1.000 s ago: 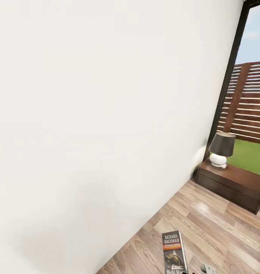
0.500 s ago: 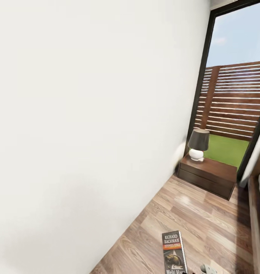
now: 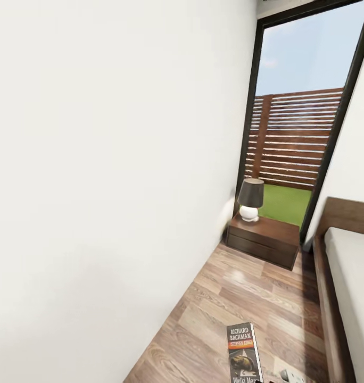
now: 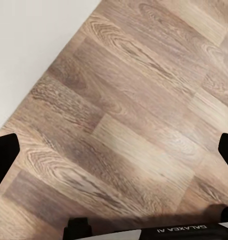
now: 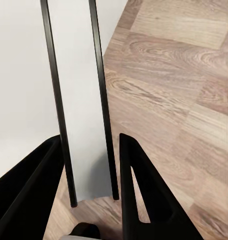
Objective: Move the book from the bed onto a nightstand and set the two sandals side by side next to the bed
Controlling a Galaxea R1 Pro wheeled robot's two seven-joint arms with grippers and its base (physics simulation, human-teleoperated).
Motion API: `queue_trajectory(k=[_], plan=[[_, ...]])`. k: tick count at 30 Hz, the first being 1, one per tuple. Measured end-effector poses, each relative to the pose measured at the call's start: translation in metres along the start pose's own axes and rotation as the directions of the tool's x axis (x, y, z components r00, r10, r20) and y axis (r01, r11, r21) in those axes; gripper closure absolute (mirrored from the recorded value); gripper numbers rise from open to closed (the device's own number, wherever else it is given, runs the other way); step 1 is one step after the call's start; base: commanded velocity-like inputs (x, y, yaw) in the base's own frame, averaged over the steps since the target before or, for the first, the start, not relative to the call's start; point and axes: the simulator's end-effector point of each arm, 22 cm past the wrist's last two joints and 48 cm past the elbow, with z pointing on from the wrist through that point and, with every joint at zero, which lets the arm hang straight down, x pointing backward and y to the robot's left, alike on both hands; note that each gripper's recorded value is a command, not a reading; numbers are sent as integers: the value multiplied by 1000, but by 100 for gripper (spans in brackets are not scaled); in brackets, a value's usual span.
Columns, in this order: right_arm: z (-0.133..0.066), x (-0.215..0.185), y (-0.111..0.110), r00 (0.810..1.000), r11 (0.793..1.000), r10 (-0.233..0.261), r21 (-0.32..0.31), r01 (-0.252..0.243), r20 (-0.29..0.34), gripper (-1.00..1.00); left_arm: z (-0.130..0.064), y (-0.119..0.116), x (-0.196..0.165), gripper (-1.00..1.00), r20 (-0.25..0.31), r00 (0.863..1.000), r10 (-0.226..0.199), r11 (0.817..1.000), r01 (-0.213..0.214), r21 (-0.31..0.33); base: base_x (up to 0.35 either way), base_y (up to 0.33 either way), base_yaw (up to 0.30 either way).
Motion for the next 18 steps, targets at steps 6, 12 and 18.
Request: queue_trajectory(k=[6, 12, 18], plan=[[0, 0, 0, 1000, 1000, 0, 0, 0, 0, 100, 0, 0, 0, -100, 0, 1000, 0, 1000, 0, 0, 22, 0, -300], [0, 0, 0, 1000, 1000, 0, 0, 0, 0, 100, 0, 0, 0, -100, 0, 1000, 0, 1000, 0, 0, 1, 0, -300], [0, 0, 0, 1000, 1000, 0, 0, 0, 0, 100, 0, 0, 0, -100, 0, 1000, 0, 1000, 0, 0, 5, 5, -300]])
